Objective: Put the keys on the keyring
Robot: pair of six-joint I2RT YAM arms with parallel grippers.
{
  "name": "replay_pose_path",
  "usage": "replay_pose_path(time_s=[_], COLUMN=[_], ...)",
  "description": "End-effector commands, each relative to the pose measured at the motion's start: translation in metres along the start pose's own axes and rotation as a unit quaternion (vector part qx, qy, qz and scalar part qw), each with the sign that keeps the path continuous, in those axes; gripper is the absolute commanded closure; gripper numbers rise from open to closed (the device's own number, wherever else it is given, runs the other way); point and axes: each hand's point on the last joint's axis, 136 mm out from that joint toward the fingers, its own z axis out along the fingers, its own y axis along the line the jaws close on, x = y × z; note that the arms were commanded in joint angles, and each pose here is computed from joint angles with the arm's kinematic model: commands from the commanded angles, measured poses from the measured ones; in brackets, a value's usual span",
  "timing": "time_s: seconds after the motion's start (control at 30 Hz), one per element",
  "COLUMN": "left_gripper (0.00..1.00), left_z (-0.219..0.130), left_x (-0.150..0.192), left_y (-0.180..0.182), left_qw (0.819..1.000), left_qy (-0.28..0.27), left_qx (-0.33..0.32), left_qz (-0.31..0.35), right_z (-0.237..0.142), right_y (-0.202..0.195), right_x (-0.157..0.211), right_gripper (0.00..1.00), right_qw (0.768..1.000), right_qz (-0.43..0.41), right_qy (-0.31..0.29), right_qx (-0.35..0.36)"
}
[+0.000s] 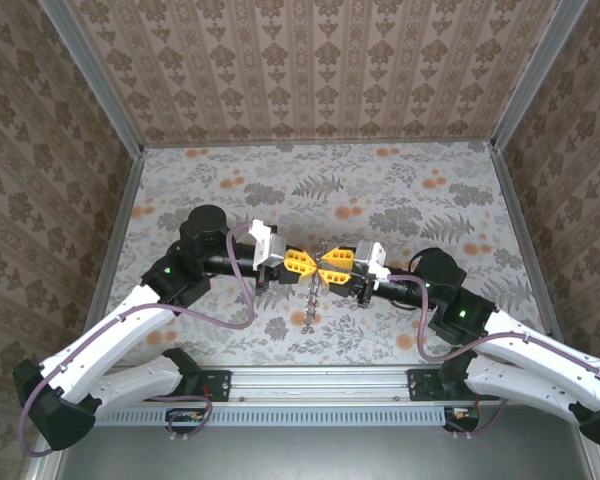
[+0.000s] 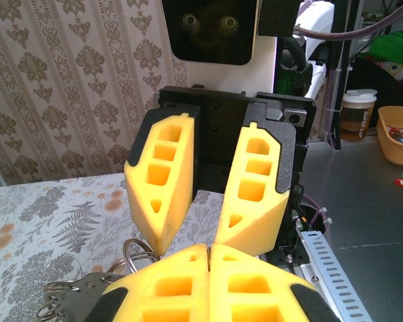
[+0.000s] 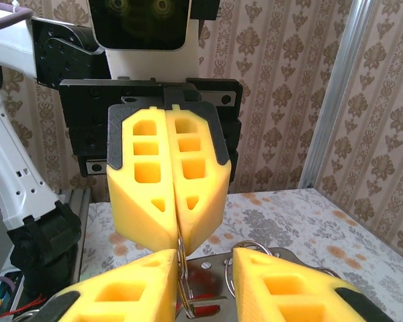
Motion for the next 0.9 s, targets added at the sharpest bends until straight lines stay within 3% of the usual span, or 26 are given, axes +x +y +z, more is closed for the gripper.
replay_pose_path(time_s=[0.0,0.2,0.5,0.77,0.87], left_gripper=[1.0,1.0,1.0,1.0,1.0], left_z=[-0.003,-0.004,-0.004,-0.006,-0.006], left_x=[-0.014,-0.016,-0.019,-0.021,-0.02], left_y=[-0.01,-0.008,-0.009,-0.009,-0.01], left_qw=[0.999,0.999,0.999,0.999,0.999], left_qy=[-0.017,-0.018,-0.023,-0.031,-0.03], left_qx=[0.02,0.011,0.011,0.013,0.013], left_qz=[0.022,0.026,0.03,0.032,0.029], right_z=[-0.002,0.002,0.008,0.008,0.007], right_y=[-0.003,0.014,0.017,0.01,0.004], right_x=[-0.008,0.0,0.012,0.013,0.013], right_gripper=[0.71,0.71,0.78,0.99,1.0], right_qw=[1.0,0.999,0.998,0.999,1.0], right_qz=[0.003,0.01,0.014,0.007,0.003], right_qy=[-0.021,-0.01,0.009,0.011,0.015], right_qx=[0.006,-0.044,-0.057,-0.037,-0.019])
